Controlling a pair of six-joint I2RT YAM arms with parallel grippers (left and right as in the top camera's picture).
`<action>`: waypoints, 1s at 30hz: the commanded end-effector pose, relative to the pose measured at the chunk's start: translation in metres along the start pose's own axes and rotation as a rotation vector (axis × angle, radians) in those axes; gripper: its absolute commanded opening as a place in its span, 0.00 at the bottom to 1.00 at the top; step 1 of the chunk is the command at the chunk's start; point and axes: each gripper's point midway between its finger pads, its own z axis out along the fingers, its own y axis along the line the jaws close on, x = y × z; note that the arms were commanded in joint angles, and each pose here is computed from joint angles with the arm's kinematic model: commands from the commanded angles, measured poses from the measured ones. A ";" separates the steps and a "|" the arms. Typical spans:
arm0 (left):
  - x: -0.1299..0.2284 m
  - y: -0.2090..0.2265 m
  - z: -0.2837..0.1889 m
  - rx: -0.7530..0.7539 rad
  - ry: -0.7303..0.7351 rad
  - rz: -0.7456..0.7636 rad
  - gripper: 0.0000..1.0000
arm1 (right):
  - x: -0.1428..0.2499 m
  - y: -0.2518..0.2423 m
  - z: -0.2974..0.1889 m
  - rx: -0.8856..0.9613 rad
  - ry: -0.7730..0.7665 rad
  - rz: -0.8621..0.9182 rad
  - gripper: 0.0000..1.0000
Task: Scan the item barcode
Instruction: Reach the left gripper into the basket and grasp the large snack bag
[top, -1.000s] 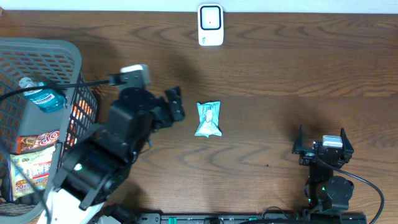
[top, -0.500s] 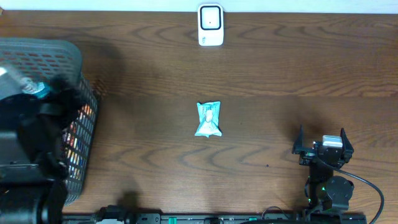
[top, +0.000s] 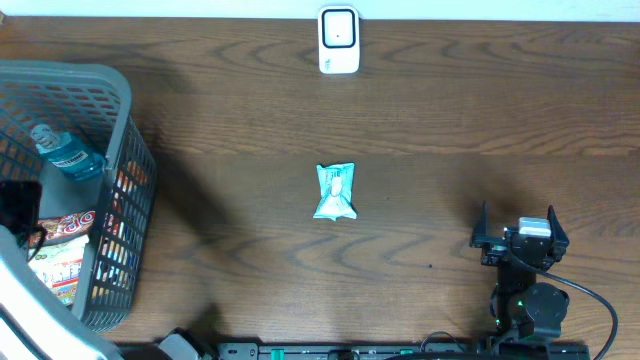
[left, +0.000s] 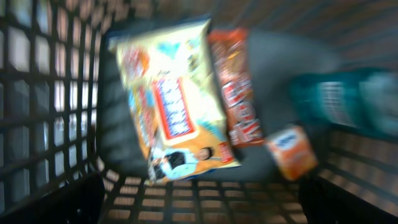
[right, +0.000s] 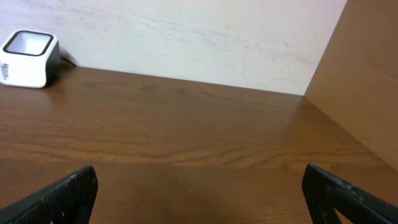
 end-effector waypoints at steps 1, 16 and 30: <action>0.019 0.011 0.035 -0.037 0.187 -0.082 0.99 | 0.001 -0.002 0.000 0.012 0.002 -0.007 0.99; 0.073 0.053 0.155 -0.129 0.288 -0.072 0.99 | 0.001 -0.002 0.000 0.012 0.002 -0.007 0.99; 0.102 0.072 0.187 -0.135 0.302 -0.072 0.08 | 0.001 -0.002 0.000 0.012 0.002 -0.007 0.99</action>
